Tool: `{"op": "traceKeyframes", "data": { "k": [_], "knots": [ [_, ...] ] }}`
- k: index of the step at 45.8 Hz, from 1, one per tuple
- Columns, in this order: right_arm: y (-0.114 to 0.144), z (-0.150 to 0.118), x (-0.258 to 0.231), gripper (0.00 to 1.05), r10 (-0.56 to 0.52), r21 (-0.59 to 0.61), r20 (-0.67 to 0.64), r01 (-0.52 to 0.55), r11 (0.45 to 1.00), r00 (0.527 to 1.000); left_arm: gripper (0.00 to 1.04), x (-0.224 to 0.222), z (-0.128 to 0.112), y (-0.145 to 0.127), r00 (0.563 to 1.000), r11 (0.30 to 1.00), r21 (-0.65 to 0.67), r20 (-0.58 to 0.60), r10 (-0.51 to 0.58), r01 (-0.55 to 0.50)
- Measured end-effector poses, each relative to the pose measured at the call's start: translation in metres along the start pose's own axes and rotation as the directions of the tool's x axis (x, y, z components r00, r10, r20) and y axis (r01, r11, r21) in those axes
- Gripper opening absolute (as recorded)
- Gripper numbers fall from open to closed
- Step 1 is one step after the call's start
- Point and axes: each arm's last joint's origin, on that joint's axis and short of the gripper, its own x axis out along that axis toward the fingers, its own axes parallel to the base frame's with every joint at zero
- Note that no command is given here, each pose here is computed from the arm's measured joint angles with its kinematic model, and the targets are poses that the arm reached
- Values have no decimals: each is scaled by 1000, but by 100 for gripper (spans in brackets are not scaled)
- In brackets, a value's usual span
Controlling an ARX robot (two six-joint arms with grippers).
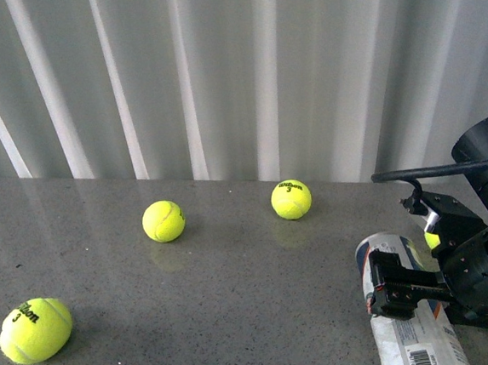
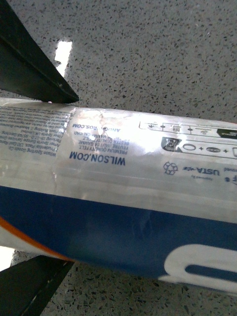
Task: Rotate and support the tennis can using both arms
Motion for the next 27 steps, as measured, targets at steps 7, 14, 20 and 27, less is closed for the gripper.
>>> {"op": "traceKeyframes", "data": {
  "k": [7, 14, 20, 27],
  "knots": [
    [0, -3, 5, 61, 4, -4, 8, -4, 1000, 1000, 98, 0, 0, 0, 1000, 1000, 0, 0, 0, 0],
    [-1, -4, 6, 44, 5, -7, 11, -5, 1000, 1000, 98, 0, 0, 0, 1000, 1000, 0, 0, 0, 0],
    [3, -1, 0, 33, -8, -51, 28, 9, 999, 1000, 98, 0, 0, 0, 1000, 1000, 0, 0, 0, 0],
    [21, 10, -25, 24, -38, -254, 147, 75, 964, 988, 98, 0, 0, 0, 1000, 1000, 0, 0, 0, 0]
  ]
}}
